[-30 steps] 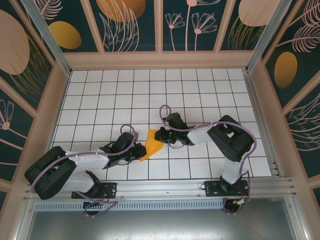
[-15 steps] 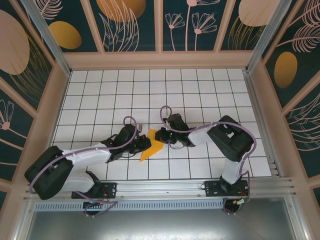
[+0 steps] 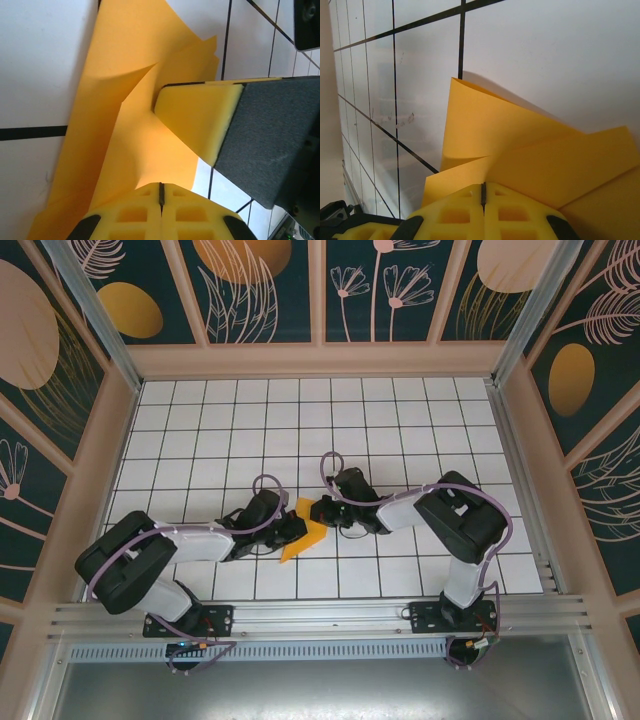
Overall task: Fold a paper plane with a square sheet of paper (pick it up from the middle)
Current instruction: Fourth fold the wing at the center of the table.
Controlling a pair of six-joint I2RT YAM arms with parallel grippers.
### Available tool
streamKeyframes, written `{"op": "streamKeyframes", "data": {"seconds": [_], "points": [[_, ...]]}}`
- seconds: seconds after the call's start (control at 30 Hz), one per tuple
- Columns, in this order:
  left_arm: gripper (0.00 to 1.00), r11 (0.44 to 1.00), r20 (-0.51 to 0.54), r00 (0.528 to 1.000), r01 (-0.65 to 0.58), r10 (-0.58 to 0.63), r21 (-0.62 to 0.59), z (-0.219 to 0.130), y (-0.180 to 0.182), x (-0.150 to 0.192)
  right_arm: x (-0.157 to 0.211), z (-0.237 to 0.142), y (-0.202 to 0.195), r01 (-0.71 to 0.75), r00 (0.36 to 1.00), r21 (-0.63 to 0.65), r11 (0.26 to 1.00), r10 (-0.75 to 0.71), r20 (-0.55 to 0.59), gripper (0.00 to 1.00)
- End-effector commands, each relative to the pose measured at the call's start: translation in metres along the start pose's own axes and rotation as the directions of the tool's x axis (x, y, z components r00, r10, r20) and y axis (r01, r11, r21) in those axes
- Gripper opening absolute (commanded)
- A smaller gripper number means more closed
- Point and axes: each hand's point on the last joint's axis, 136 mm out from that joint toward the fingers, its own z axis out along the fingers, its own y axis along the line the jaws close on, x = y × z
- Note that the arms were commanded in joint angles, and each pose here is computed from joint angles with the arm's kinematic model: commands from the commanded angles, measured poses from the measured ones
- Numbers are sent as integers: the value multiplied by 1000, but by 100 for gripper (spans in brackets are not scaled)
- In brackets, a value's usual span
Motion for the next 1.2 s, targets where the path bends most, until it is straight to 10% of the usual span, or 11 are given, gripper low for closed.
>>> {"op": "streamKeyframes", "data": {"seconds": [0.0,0.37,1.17], "points": [[1,997,-20,1000,19,-20,-81,4,27,8,12,1,-26,-27,999,90,996,31,-35,3],[0,987,-23,1000,0,-4,-160,1,52,14,-3,-12,38,67,997,-53,996,-69,-29,5],[4,986,-219,975,-82,49,-144,-21,63,57,16,5,-51,-85,995,215,973,93,-27,0]]}}
